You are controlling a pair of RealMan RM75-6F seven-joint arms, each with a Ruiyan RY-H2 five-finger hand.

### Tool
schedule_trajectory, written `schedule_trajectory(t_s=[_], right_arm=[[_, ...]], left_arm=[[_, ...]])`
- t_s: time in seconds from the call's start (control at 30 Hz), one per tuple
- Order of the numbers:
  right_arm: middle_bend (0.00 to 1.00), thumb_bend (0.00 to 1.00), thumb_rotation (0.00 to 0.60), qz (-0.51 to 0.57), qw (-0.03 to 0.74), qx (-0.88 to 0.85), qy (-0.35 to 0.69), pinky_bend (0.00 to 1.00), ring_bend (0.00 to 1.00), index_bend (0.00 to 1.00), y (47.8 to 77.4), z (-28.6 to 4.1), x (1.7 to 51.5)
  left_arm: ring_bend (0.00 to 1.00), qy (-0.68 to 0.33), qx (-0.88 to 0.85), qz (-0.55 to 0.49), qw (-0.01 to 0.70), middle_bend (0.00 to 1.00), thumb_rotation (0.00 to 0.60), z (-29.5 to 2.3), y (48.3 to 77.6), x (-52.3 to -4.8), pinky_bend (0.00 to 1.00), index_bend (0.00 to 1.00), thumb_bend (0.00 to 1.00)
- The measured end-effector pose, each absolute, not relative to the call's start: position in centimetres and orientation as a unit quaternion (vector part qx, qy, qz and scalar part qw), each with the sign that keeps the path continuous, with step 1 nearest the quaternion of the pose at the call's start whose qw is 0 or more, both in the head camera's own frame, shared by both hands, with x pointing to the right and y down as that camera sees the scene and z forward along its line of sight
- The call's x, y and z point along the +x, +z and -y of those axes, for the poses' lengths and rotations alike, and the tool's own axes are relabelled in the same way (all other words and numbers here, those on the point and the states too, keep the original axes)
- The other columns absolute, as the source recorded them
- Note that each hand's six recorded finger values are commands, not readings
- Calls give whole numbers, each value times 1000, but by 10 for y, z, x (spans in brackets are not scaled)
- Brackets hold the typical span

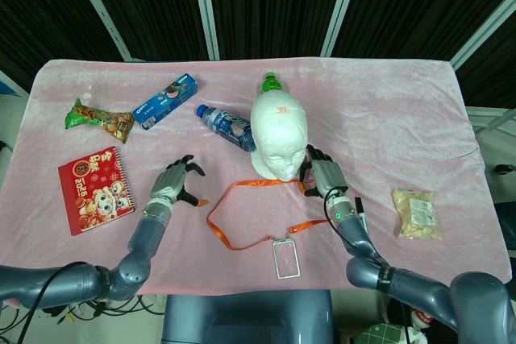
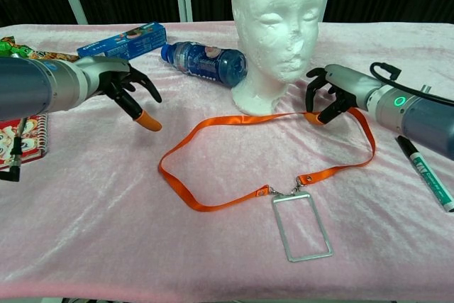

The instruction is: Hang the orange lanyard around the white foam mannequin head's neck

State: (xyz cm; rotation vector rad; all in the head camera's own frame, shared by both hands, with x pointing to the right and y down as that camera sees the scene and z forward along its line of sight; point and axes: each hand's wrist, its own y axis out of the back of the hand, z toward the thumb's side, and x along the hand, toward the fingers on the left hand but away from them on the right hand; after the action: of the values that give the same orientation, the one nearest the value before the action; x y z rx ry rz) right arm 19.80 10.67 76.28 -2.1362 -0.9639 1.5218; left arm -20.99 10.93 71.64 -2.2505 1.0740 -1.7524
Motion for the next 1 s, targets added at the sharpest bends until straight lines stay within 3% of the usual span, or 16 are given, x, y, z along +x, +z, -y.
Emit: schedule_trajectory(t_s=[0.23, 0.67, 1.0], right_arm=[[42, 404, 600, 340, 172, -752, 538, 128, 80, 690, 763, -107, 199], [42, 404, 600, 344, 170, -750, 539, 128, 80, 691, 764, -108, 203], [42, 404, 600, 344, 170, -749, 541, 128, 80, 695, 765, -108, 206]], left_arm=[[0, -587, -737, -329, 57, 44, 600, -111, 718, -194, 0, 394, 125], [0, -613, -729, -291, 95, 44, 600, -123, 728, -182, 0, 435, 149], [0, -599, -738, -302, 73, 45, 600, -126, 731, -173, 0, 443, 149]])
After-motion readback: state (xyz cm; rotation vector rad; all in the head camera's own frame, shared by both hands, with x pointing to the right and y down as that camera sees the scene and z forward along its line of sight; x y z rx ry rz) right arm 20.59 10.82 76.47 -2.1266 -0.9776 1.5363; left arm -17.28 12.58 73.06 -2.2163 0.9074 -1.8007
